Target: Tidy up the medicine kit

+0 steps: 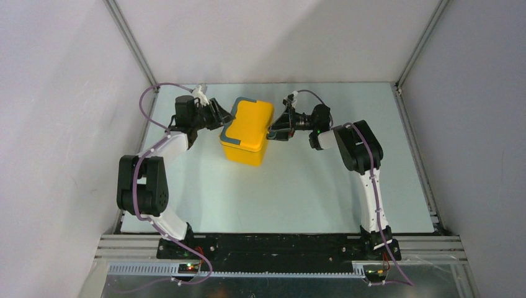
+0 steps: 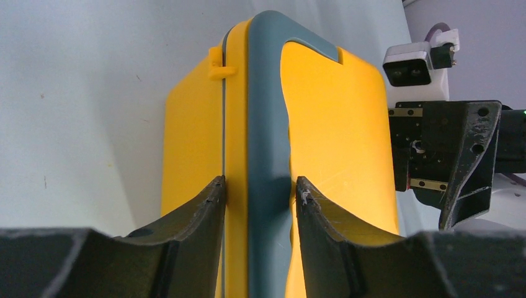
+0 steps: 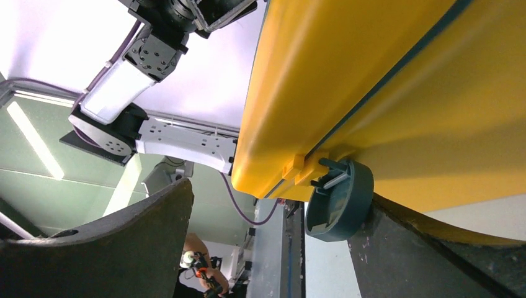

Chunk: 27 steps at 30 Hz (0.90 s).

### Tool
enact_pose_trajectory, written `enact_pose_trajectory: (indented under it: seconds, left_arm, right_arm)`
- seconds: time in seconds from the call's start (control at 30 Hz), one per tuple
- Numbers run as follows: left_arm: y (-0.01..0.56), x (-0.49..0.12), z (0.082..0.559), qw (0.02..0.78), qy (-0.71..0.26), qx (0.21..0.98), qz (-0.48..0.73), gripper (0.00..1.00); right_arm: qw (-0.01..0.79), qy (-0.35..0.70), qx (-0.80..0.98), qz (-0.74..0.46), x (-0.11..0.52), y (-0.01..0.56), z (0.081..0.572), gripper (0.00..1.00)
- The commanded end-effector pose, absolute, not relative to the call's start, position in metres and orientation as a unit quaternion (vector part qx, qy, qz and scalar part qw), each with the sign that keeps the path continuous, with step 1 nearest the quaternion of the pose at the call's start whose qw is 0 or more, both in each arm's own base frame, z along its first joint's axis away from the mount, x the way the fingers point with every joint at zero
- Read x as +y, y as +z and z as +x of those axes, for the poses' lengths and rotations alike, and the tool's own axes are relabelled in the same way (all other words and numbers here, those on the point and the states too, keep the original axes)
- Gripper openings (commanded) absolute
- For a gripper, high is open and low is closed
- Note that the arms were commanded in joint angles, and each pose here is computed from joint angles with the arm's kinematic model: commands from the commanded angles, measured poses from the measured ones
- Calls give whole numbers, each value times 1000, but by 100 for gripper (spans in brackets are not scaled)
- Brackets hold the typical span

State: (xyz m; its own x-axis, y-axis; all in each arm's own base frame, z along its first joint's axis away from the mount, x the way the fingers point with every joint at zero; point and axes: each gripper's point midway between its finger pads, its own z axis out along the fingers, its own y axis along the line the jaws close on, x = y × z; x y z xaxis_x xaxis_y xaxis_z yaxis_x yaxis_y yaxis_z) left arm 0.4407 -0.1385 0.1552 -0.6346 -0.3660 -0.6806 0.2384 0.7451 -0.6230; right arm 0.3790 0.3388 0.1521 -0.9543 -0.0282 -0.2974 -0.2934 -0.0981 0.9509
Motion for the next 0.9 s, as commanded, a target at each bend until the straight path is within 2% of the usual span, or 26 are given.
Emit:
enact_pose_trajectory:
  seconds: [0.0,0.6,0.87]
  left_arm:
    - [126,-158,414,373,-352,858,-15,46]
    - [118,-155,410,374,-333,866,-16,42]
    - [125,-165,407,382,-333,862,13,42]
  right_arm:
    - [151,744,624,-183,337,205,373,89]
    - [159,734,627,-204,330,224,353,85]
    - [135,708,672,-173,331,196,359,82]
